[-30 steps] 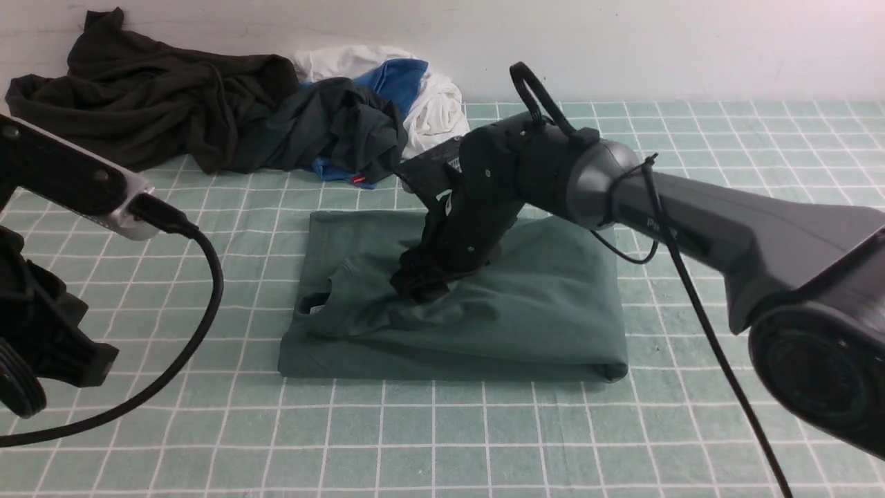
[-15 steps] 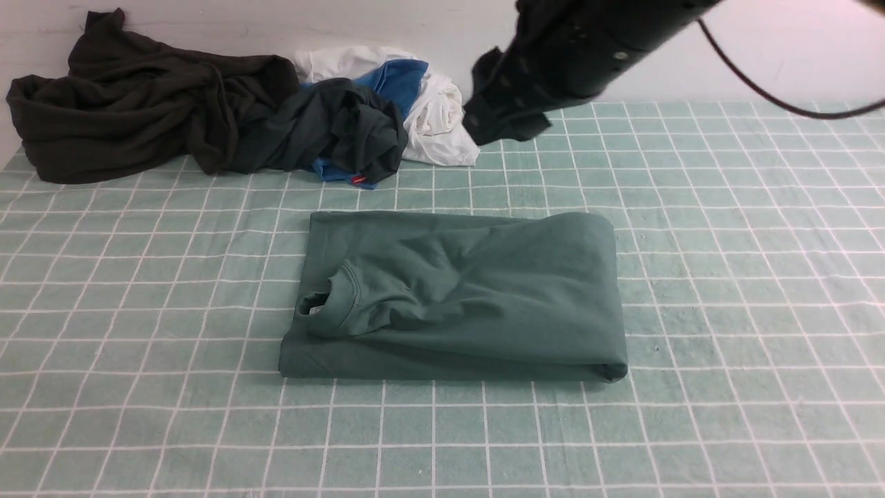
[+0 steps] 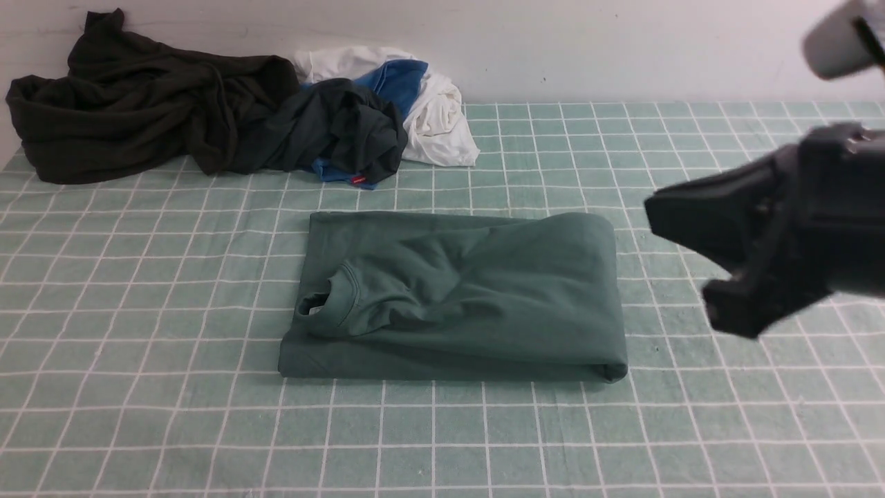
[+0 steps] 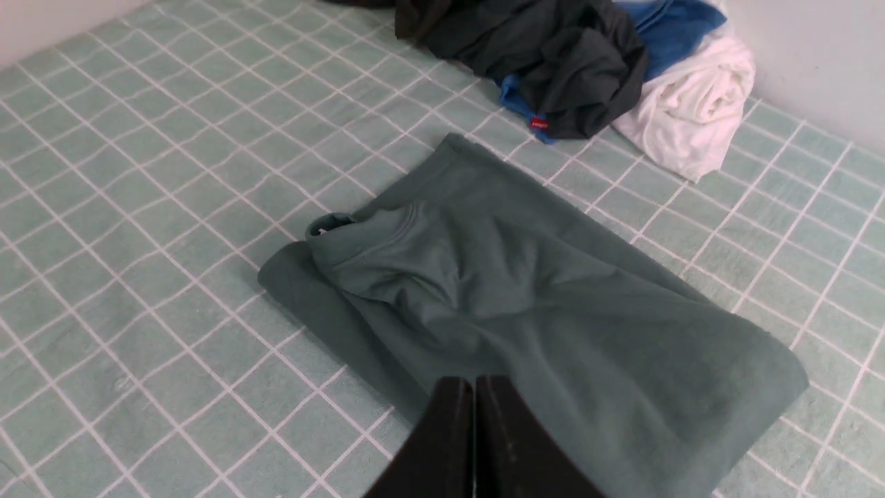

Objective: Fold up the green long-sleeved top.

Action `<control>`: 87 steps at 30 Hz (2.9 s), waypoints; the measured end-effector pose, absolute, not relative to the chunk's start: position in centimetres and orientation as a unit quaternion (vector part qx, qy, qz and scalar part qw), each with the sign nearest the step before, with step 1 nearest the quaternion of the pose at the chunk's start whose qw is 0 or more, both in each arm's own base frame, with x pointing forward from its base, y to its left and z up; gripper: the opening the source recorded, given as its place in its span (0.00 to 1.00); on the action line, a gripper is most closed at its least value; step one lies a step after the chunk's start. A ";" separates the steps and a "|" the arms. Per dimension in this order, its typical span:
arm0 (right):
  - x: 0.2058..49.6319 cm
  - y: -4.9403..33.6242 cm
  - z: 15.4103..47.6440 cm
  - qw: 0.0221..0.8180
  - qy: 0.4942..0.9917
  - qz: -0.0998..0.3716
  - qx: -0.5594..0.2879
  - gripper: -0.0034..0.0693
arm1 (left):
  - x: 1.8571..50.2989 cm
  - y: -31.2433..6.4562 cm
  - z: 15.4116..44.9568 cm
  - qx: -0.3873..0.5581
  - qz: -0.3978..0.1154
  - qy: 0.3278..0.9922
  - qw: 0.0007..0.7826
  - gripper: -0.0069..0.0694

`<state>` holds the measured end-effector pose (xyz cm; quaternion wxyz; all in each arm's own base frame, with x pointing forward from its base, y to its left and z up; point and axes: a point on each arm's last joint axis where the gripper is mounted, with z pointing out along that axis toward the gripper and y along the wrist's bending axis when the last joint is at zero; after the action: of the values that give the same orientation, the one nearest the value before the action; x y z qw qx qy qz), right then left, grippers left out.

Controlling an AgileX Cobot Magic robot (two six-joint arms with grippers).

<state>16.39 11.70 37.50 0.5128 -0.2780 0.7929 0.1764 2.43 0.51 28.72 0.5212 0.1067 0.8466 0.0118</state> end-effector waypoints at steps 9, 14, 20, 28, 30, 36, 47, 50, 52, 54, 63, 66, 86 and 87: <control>11.1 8.1 39.5 0.601 0.730 0.197 -0.257 0.03 | 2.4 0.5 28.8 0.107 0.012 0.845 0.523 0.09; 10.8 8.0 39.2 0.588 0.739 0.196 -0.263 0.03 | 2.5 0.5 28.8 0.107 0.011 0.845 0.524 0.09; 10.7 8.0 38.6 0.569 0.753 0.193 -0.269 0.03 | 2.5 0.5 28.8 0.107 0.011 0.845 0.525 0.09; 10.3 7.8 37.6 0.560 0.760 0.199 -0.262 0.03 | 2.5 0.5 28.8 0.107 0.012 0.844 0.525 0.09; 10.1 7.5 36.5 0.573 0.753 0.201 -0.254 0.03 | 2.5 0.5 28.8 0.107 0.012 0.845 0.524 0.09; 8.5 4.6 31.2 0.655 0.715 0.176 -0.171 0.03 | 2.5 0.5 28.8 0.107 0.012 0.845 0.524 0.09; 5.7 0.0 19.8 0.690 0.722 0.033 0.032 0.03 | 2.5 0.5 28.8 0.107 0.012 0.845 0.524 0.09; 5.6 -0.2 18.9 0.668 0.741 0.028 0.062 0.03 | 2.5 0.5 28.8 0.107 0.012 0.844 0.525 0.09; 5.6 -0.3 18.5 0.655 0.753 0.021 0.064 0.03 | 2.5 0.5 28.8 0.107 0.012 0.844 0.525 0.09; 5.5 -0.4 18.3 0.645 0.761 0.017 0.064 0.03 | 2.5 0.5 28.8 0.107 0.012 0.844 0.525 0.09; 5.5 -0.4 18.3 0.642 0.764 0.017 0.065 0.03 | 2.5 0.5 28.8 0.107 0.012 0.844 0.525 0.09; 5.5 -0.4 18.3 0.641 0.764 0.017 0.065 0.03 | 2.5 0.5 28.8 0.107 0.012 0.844 0.525 0.09; 5.5 -0.4 18.3 0.641 0.765 0.016 0.064 0.03 | 2.4 0.5 28.7 0.107 0.012 0.847 0.521 0.09; 5.5 -0.4 18.3 0.641 0.765 0.016 0.064 0.03 | 2.4 0.5 28.7 0.107 0.012 0.847 0.520 0.09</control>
<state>5.51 -0.38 18.27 0.6412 0.0642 0.7645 0.0162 2.41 0.52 28.68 0.5205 0.1067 0.8471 0.0124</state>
